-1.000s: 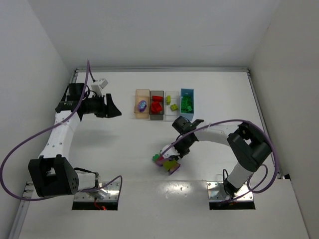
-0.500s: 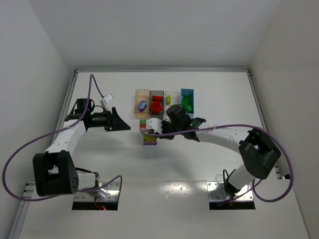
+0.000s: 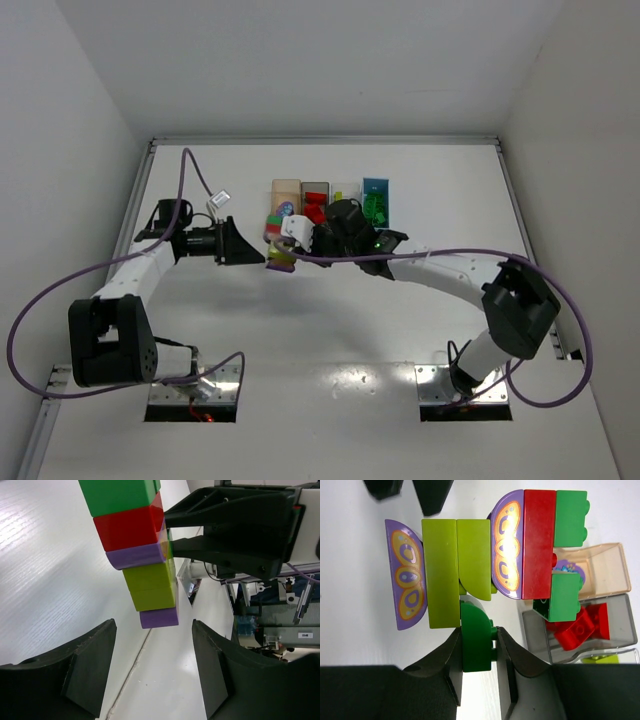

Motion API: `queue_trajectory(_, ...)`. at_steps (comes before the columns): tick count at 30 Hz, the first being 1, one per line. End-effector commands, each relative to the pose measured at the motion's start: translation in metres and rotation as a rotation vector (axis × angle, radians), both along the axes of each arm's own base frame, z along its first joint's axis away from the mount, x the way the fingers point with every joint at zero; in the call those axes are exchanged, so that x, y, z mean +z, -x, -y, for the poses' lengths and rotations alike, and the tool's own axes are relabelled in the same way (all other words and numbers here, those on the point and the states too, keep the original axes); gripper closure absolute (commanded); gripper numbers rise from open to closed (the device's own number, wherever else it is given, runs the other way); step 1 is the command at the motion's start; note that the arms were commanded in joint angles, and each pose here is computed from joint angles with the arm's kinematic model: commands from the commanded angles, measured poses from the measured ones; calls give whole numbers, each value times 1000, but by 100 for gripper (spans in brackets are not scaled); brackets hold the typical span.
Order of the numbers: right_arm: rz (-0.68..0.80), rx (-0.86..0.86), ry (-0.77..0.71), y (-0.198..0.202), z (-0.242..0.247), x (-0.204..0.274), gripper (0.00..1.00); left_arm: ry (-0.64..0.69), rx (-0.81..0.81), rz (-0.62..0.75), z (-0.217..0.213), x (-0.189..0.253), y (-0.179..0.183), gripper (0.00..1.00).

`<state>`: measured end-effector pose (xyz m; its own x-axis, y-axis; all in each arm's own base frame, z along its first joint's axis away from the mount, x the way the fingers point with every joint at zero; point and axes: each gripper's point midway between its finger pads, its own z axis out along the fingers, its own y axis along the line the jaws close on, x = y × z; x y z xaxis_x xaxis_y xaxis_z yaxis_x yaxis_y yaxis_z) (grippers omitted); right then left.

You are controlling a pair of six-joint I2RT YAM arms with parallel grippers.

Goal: Sort the legos into containers by color

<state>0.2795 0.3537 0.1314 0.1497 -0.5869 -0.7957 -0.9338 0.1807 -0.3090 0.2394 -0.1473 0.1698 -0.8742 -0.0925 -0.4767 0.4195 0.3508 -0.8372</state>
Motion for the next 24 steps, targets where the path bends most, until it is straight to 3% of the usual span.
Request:
queue_trajectory(1, 53, -18, -109, -13, -25, 37, 99, 19, -27, 61, 3, 7, 0, 32)
queue_trajectory(20, 54, -2, -133, 2, -44, 44, 100, 2, -27, 124, 1, 11, -8, 32)
queue_trajectory(24, 31, -25, -142, 0, -46, 44, 100, 11, -32, 115, 2, 10, -8, 40)
